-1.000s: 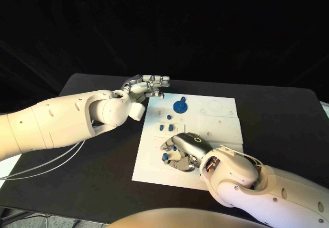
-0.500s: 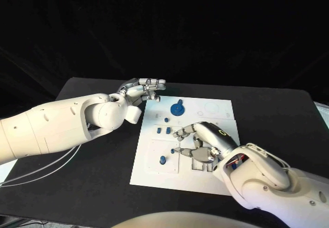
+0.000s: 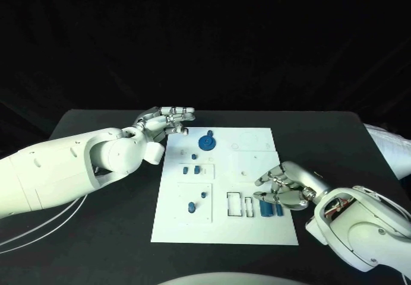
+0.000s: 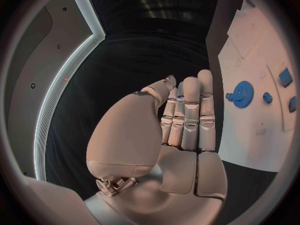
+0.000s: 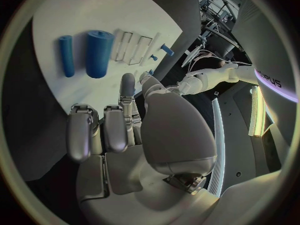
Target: Assemble the parts on the task board
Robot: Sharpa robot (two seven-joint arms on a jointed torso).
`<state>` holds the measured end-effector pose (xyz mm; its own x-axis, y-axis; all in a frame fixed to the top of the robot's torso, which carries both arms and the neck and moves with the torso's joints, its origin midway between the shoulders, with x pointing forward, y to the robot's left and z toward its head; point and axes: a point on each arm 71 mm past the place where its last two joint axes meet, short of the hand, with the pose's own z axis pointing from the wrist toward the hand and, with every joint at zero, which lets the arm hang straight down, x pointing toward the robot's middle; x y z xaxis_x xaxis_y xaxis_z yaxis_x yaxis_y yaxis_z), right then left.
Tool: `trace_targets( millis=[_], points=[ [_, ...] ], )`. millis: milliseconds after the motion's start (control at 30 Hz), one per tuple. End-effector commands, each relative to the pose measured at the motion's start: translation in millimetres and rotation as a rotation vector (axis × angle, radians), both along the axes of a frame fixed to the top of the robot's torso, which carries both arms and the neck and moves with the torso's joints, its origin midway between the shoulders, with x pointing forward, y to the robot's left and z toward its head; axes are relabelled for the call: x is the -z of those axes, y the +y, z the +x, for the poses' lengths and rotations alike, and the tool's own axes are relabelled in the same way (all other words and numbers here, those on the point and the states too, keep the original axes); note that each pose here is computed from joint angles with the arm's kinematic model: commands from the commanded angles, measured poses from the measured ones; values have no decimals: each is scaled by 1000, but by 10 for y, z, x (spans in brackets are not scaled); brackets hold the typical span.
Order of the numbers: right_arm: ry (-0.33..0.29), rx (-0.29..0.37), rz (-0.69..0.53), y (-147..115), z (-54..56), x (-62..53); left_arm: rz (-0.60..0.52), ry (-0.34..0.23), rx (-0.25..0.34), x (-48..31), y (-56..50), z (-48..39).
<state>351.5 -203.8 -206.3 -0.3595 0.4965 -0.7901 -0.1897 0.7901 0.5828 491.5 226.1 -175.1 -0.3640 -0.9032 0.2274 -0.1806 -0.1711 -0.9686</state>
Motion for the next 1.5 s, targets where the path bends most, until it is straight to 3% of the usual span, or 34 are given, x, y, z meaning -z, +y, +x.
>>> trace_targets(
  millis=[33,200,500,1100,1500],
  points=[
    [110,80,-83,-100,-34,96,-15,-1,24,-3,-30,-14],
    [79,104,-167,-188,-43,104,-16,2,27,9,-30,-17],
    [32,66,-282,-199,-48,102,-15,7,26,30,-17,-21],
    [46,16,-354,-120,-51,222,-17,10,28,63,-13,-30],
    [69,-2,-349,15,-19,382,-17,12,29,63,-10,-37]
  ],
)
